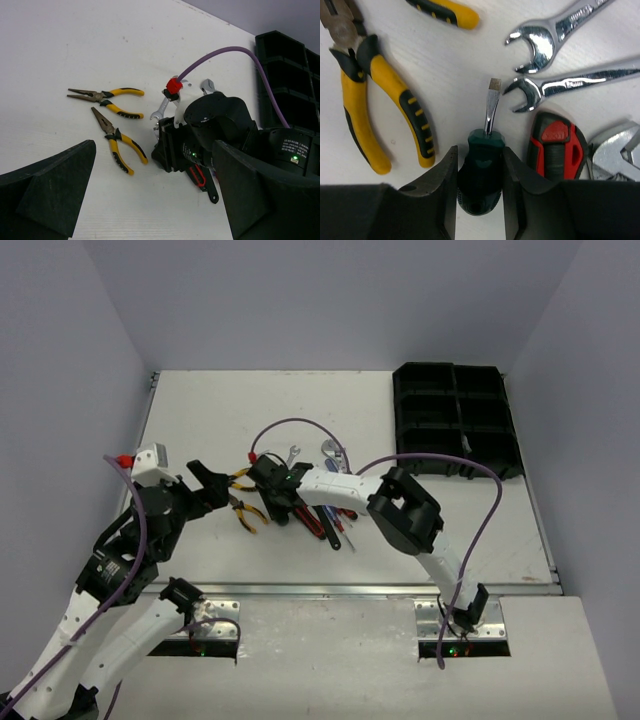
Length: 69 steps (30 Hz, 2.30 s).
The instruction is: Sort the tools into containers
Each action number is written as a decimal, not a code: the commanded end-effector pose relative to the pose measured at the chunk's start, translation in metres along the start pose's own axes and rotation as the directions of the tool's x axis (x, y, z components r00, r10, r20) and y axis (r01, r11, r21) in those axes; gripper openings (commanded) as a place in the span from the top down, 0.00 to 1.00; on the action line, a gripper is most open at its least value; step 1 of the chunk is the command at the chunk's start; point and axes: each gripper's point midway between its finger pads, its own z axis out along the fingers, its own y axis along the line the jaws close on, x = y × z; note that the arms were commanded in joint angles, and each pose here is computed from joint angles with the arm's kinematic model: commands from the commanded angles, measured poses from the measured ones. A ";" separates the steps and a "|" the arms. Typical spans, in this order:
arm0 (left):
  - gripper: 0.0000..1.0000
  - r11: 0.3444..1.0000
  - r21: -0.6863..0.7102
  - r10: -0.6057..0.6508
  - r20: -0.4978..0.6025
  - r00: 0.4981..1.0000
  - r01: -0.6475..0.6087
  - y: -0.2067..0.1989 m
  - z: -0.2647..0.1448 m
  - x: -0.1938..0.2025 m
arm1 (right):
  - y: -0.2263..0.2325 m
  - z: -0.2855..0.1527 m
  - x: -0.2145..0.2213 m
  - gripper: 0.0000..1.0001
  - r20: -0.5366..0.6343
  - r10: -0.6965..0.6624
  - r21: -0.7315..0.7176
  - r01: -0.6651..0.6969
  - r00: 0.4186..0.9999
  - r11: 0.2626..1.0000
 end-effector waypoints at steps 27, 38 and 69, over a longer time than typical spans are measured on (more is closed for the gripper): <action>0.00 1.000 0.020 0.015 0.015 1.000 -0.015 -0.008 0.006 -0.005 | -0.559 -0.112 -0.237 1.00 0.779 0.414 0.097 -0.743 0.470 0.662; 0.00 1.000 0.010 0.015 0.015 1.000 -0.015 -0.006 0.008 -0.005 | -0.566 -0.117 -0.220 0.14 0.785 0.387 0.155 -0.758 0.484 0.633; 0.00 0.988 -0.149 -0.021 0.027 0.999 0.025 0.021 0.017 -0.005 | -0.164 -0.169 -0.026 0.06 0.212 0.241 -0.079 -0.229 0.947 0.970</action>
